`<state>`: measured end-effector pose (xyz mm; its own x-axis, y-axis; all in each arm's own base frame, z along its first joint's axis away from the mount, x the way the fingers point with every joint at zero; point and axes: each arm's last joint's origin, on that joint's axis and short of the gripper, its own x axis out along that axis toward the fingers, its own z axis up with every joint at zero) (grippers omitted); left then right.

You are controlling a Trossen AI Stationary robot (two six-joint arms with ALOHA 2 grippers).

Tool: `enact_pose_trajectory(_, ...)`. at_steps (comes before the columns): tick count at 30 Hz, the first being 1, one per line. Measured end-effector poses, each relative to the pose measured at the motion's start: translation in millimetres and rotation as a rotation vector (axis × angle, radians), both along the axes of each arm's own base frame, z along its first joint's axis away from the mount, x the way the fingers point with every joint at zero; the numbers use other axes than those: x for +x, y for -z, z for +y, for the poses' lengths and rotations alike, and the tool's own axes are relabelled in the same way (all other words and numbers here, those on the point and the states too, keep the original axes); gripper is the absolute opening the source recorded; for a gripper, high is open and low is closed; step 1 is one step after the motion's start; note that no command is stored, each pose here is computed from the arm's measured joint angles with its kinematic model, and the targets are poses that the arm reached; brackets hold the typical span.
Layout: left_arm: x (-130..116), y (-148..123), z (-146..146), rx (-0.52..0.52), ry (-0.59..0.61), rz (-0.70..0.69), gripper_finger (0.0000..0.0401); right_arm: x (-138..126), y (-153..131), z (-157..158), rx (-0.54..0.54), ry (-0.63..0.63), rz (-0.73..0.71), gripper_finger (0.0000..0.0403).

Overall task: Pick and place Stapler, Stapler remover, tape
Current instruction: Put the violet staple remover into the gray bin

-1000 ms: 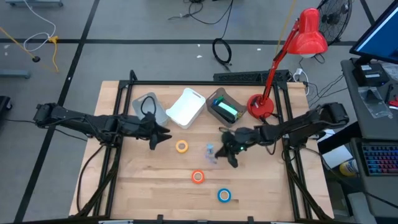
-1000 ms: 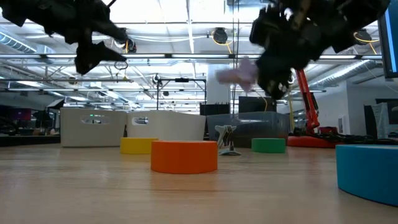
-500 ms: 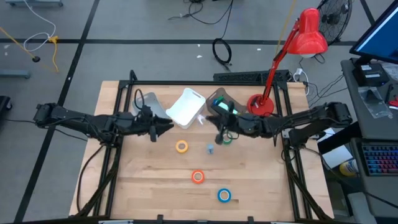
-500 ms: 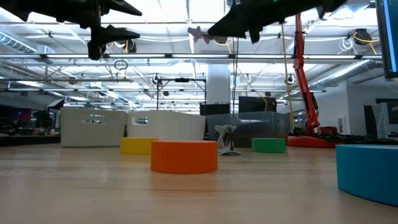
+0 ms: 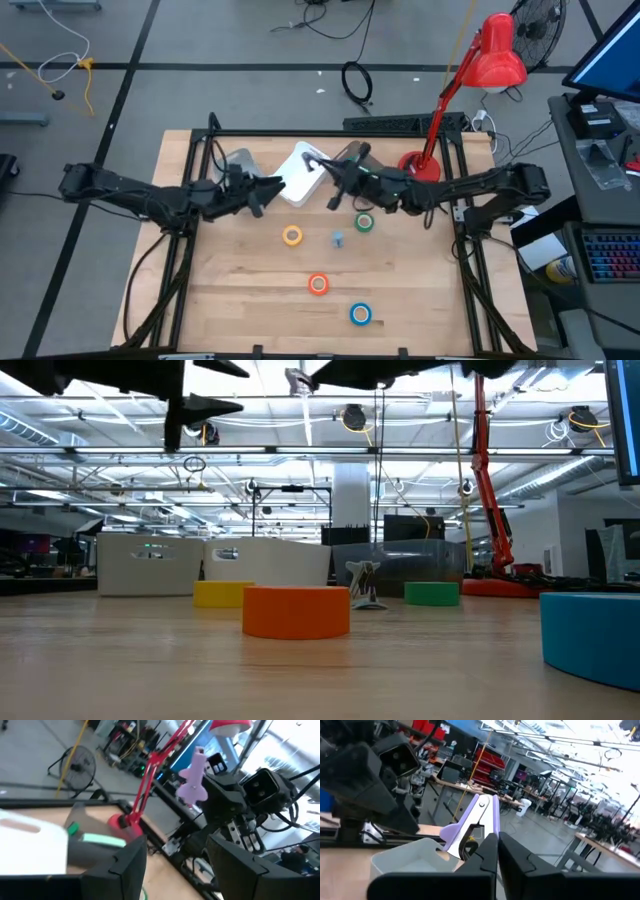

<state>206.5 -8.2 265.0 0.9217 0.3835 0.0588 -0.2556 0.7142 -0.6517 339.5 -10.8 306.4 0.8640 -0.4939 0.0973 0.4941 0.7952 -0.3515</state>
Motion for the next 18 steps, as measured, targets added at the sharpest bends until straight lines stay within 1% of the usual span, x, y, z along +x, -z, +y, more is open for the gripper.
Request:
enact_pose_trajectory(3,7.8,1.4,-0.8,0.033,-0.003,-0.025,0.0212,14.2,-0.6,1.4,-0.045,-0.004,0.047,0.0)
enact_pose_trajectory(6,11.0,4.9,-1.2,0.061,-0.004,0.0,0.0212,22.0,-2.2,3.3,-0.057,-0.074,0.047,0.0)
enact_pose_trajectory(8,11.3,6.6,-1.2,0.069,-0.004,0.02,0.0212,22.6,-3.6,4.4,-0.033,-0.126,0.027,0.0)
enact_pose_trajectory(12,10.9,6.8,-1.2,0.073,-0.004,0.026,0.0212,20.4,-5.3,4.7,0.023,-0.163,0.022,0.0)
enact_pose_trajectory(15,11.0,5.7,-1.3,0.072,0.0,0.014,0.0212,20.1,-7.3,4.6,0.083,-0.246,-0.013,0.0)
enact_pose_trajectory(18,11.4,3.9,-3.0,0.072,0.066,-0.008,0.0212,20.7,-5.1,2.1,0.154,-0.295,-0.018,0.0)
